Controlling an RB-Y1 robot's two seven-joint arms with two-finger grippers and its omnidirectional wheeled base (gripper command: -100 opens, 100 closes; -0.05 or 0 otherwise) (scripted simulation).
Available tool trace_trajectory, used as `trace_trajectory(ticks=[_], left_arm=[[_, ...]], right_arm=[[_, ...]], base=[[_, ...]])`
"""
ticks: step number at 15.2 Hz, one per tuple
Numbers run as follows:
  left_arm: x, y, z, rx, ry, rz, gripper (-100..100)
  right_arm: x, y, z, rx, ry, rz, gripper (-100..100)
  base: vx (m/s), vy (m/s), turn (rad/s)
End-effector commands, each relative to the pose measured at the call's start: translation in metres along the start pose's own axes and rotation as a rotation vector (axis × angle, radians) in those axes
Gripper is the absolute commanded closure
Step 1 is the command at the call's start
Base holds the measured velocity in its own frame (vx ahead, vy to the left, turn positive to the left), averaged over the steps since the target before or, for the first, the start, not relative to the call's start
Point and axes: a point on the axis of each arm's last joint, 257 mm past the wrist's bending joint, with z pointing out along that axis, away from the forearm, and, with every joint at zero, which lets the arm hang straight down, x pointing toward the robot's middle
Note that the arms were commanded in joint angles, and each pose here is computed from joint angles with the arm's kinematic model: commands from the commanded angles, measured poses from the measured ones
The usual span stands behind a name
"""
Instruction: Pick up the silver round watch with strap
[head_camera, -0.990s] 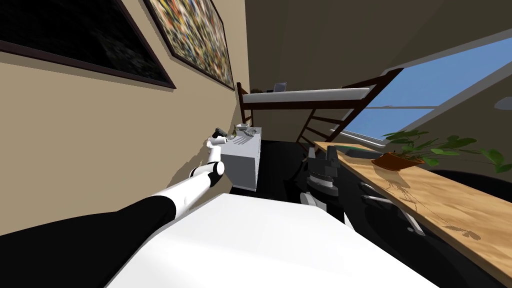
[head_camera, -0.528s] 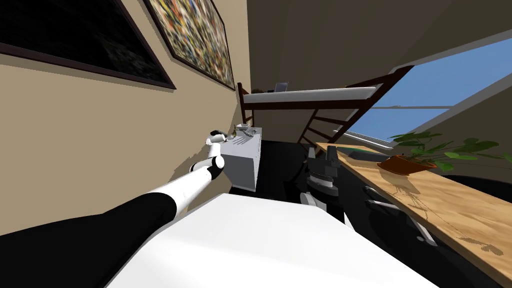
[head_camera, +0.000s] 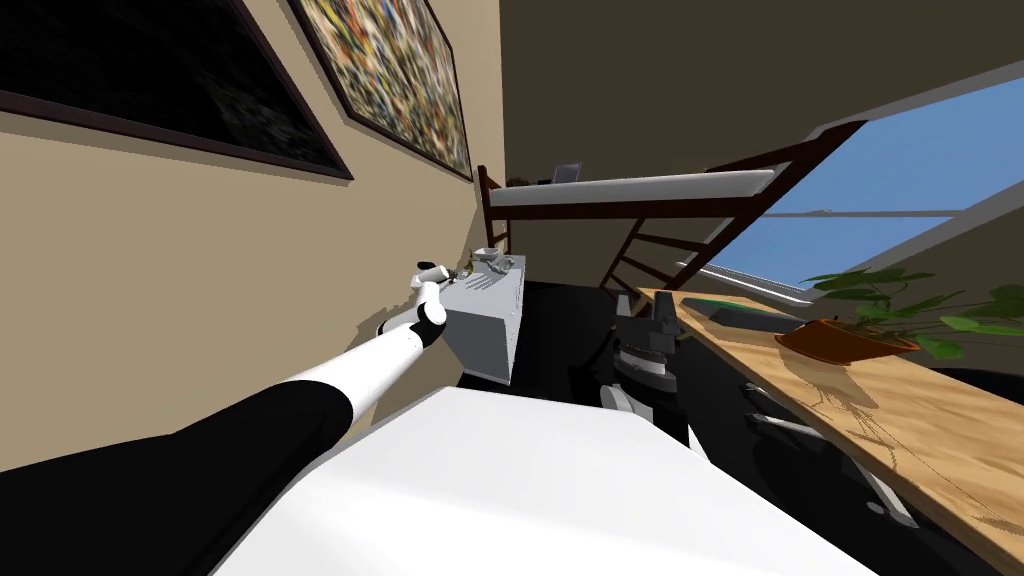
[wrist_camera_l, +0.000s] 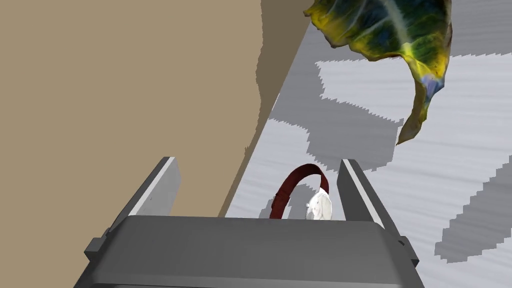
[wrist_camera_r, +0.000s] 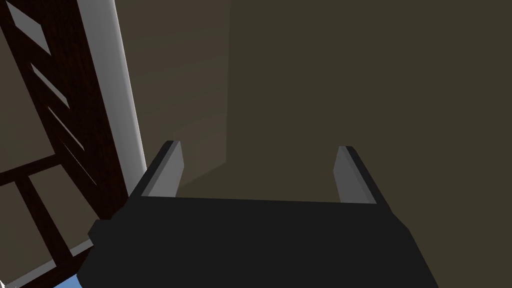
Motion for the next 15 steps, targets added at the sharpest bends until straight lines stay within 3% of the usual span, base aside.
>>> trace_trajectory(ticks=[1, 5, 6, 7, 8, 9, 11, 14, 15], left_arm=[[-0.013, 0.013, 0.002, -0.052, -0.044, -0.086, -100], [-0.038, 0.036, 0.005, -0.130, -0.117, -0.195, -100], [-0.028, 0.026, 0.006, -0.107, -0.093, -0.165, -100], [-0.045, 0.004, 0.006, -0.088, -0.110, -0.189, -100], [-0.045, 0.004, 0.006, -0.088, -0.110, -0.189, -100], [-0.060, -0.019, 0.006, -0.063, -0.120, -0.204, -100], [-0.060, -0.019, 0.006, -0.063, -0.120, -0.204, -100], [-0.087, -0.064, 0.001, -0.016, -0.139, -0.233, -100], [-0.087, -0.066, 0.001, -0.013, -0.138, -0.233, -100]], right_arm=[[0.000, 0.000, 0.000, 0.000, 0.000, 0.000, 0], [0.000, 0.000, 0.000, 0.000, 0.000, 0.000, 0], [0.000, 0.000, 0.000, 0.000, 0.000, 0.000, 0], [0.000, 0.000, 0.000, 0.000, 0.000, 0.000, 0], [0.000, 0.000, 0.000, 0.000, 0.000, 0.000, 0], [0.000, 0.000, 0.000, 0.000, 0.000, 0.000, 0], [0.000, 0.000, 0.000, 0.000, 0.000, 0.000, 0], [0.000, 0.000, 0.000, 0.000, 0.000, 0.000, 0], [0.000, 0.000, 0.000, 0.000, 0.000, 0.000, 0]], base=[[0.038, -0.021, 0.090], [0.041, -0.010, 0.074], [0.021, -0.005, 0.019], [0.004, -0.014, -0.189], [-0.007, -0.014, -0.198], [-0.016, -0.019, -0.256], [-0.016, -0.017, -0.141], [-0.012, -0.021, -0.223], [-0.010, -0.021, -0.196]])
